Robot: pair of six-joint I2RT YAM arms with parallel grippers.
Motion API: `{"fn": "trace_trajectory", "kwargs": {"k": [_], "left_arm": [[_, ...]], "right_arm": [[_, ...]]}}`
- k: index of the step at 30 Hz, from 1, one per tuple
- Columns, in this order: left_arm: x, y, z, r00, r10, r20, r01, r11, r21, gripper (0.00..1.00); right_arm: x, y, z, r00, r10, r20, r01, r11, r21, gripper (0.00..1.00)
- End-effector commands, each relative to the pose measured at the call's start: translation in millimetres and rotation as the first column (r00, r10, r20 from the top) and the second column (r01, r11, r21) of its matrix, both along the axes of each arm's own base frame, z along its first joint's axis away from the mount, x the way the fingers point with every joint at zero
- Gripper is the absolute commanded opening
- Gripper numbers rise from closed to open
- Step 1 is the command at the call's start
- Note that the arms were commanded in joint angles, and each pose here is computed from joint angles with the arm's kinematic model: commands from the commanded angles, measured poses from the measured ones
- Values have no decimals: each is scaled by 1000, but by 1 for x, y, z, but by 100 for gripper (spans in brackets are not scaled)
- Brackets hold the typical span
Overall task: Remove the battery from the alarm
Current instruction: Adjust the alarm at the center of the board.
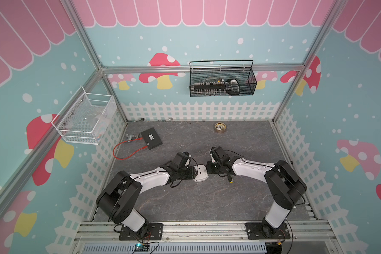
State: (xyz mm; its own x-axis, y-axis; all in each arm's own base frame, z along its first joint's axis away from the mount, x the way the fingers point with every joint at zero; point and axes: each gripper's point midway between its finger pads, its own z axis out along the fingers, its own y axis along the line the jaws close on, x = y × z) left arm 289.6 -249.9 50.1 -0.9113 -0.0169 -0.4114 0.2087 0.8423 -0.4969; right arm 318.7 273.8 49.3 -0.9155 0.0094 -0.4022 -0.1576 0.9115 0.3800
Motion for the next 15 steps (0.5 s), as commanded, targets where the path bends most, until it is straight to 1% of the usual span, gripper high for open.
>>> {"fn": "trace_trajectory", "kwargs": {"k": [1,3,5,9,15], "left_arm": [[1,-6,6,1000,-3,12,3,1000,-30,44],[2,-5,2,1000,2,6,-2,1000,-21,43],[2,-2,-3,1000,7,-3,-7,1000,-8,43],[2,3,-10,1000,13,-11,-13,1000,12,43],[12,9,-16,1000,16,-4,-16,998,60,42]], "right_arm": [[1,2,31,999,8,47,-10,999,31,27],[-3,4,44,998,26,57,-29,998,60,34],[-7,8,54,997,57,55,-63,993,99,36],[-7,15,62,992,112,56,-118,985,128,37],[-6,16,50,989,147,12,-147,973,177,37]]}}
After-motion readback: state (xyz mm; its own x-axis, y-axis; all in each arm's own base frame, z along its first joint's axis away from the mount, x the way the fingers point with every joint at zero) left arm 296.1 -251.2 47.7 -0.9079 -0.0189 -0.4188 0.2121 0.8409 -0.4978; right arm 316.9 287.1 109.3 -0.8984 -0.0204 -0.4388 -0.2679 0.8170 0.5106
